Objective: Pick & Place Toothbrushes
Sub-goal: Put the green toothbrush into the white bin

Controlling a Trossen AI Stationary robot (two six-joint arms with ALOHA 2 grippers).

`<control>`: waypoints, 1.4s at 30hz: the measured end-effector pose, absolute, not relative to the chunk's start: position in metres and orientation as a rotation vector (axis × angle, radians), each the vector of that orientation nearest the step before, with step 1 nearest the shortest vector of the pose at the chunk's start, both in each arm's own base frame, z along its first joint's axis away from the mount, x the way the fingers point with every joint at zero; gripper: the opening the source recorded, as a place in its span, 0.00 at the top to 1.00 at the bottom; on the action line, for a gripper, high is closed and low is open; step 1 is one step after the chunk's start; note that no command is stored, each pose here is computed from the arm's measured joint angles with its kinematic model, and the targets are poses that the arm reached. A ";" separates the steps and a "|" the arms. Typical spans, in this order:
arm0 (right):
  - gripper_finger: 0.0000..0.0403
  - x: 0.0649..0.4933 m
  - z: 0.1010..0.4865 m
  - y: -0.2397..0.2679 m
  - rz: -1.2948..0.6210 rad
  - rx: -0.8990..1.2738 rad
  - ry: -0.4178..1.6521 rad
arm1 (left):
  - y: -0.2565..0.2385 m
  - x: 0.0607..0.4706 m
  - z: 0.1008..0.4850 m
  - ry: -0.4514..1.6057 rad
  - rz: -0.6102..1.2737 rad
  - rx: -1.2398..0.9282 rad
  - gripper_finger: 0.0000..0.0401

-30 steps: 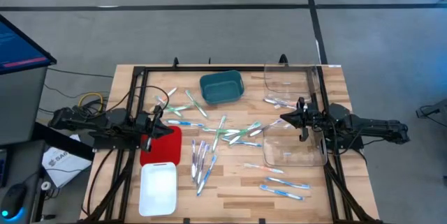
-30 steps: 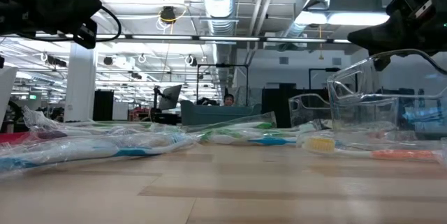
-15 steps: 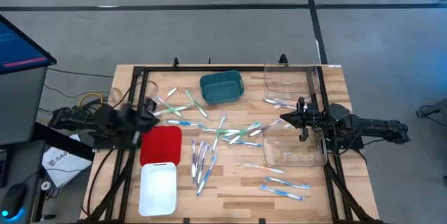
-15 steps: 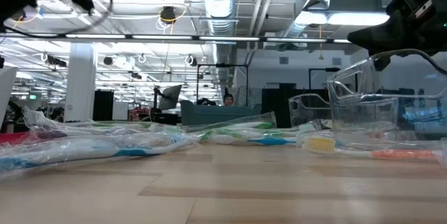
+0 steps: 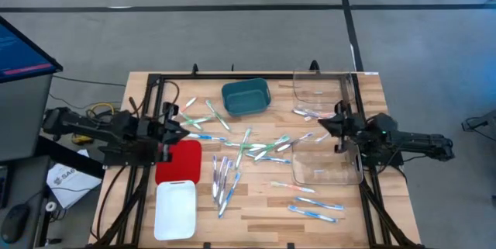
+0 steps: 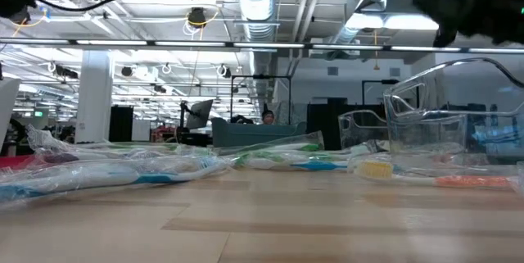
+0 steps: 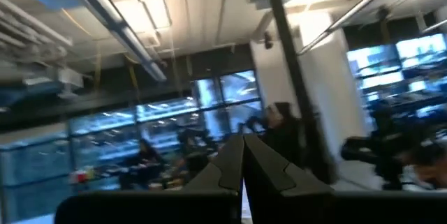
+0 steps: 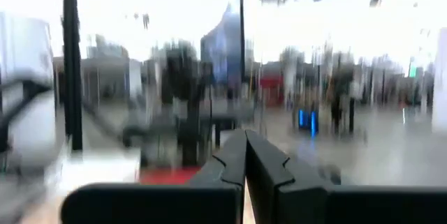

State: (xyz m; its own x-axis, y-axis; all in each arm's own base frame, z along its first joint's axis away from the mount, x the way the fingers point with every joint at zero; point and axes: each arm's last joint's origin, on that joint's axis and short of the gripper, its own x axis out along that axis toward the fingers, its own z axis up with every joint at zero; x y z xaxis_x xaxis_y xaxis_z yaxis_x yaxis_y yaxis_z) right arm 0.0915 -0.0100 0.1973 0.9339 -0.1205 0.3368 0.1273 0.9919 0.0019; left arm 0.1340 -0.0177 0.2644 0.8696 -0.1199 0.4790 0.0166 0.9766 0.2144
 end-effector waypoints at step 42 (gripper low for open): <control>1.00 0.154 0.309 -0.013 -0.096 -0.080 -0.681 | -0.022 0.163 0.299 -0.746 0.006 0.290 1.00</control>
State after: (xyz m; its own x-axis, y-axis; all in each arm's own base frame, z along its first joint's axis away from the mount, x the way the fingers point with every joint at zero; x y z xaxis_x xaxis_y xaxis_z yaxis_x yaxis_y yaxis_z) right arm 0.1543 -0.0129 0.3091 0.7726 -0.0626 0.6317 0.1146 0.9925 -0.0419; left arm 0.1634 -0.0216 0.2990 0.7364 -0.0971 0.6695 -0.1076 0.9602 0.2576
